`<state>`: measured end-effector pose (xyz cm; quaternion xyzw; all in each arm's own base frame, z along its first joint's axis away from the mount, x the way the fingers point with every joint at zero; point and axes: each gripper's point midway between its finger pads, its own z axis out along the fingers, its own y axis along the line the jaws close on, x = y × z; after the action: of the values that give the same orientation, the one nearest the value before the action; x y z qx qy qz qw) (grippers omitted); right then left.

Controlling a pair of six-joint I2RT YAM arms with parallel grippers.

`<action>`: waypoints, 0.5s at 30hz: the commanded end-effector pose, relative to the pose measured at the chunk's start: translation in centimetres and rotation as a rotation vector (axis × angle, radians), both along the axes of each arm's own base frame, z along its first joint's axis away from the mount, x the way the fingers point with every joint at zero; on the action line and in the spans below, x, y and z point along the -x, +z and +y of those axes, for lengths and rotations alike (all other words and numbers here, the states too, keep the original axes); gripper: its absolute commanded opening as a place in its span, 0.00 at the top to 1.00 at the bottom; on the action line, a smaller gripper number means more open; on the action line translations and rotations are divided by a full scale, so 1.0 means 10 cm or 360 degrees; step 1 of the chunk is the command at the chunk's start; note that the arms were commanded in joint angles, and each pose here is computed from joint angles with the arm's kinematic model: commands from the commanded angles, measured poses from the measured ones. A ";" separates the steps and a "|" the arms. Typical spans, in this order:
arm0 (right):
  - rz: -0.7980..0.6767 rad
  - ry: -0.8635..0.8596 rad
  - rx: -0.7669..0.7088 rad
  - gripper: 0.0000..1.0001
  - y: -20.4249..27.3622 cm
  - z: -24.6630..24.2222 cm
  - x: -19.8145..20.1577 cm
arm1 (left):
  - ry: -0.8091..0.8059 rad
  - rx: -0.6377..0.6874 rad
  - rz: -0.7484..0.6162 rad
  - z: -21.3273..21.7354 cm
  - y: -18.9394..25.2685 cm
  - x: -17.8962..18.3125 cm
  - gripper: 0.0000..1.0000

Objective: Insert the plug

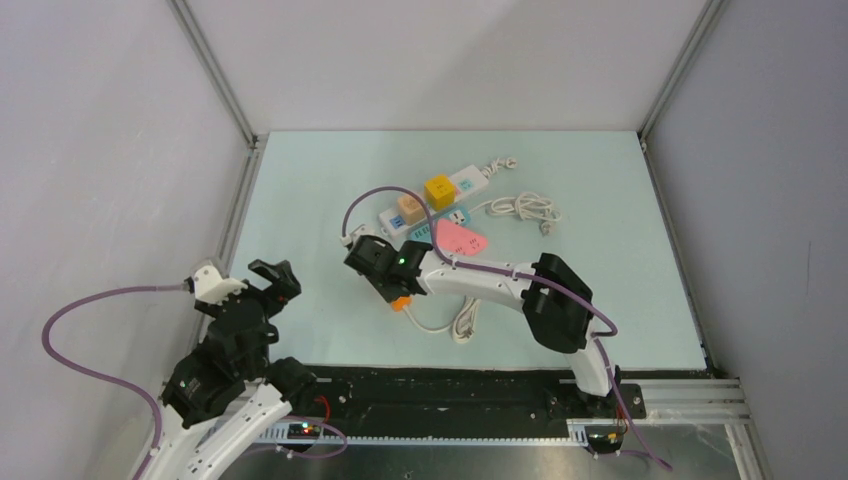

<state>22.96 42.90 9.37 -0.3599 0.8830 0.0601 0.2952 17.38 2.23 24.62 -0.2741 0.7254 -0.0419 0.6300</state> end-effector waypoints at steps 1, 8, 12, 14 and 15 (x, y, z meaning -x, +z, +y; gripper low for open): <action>-0.0004 -0.0015 -0.0017 1.00 0.03 0.07 0.00 | 0.0081 0.0062 -0.0065 0.08 0.10 0.02 0.00; 0.0011 -0.0013 -0.0017 1.00 -0.03 0.10 0.03 | 0.0081 0.0057 -0.0059 0.08 0.10 0.01 0.00; 0.0020 -0.0016 -0.0007 1.00 -0.06 0.09 0.04 | 0.0080 0.0052 -0.0054 0.07 0.09 0.01 0.00; 0.0023 -0.0014 -0.0006 1.00 -0.08 0.10 0.04 | 0.0080 0.0051 -0.0052 0.07 0.09 0.01 0.00; 0.0024 -0.0015 -0.0007 1.00 -0.08 0.10 0.04 | 0.0078 0.0051 -0.0052 0.07 0.09 0.01 0.00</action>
<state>22.48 42.84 8.02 -0.3638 0.8866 0.0516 0.2811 17.36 2.28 24.59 -0.2765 0.7249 -0.0416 0.6296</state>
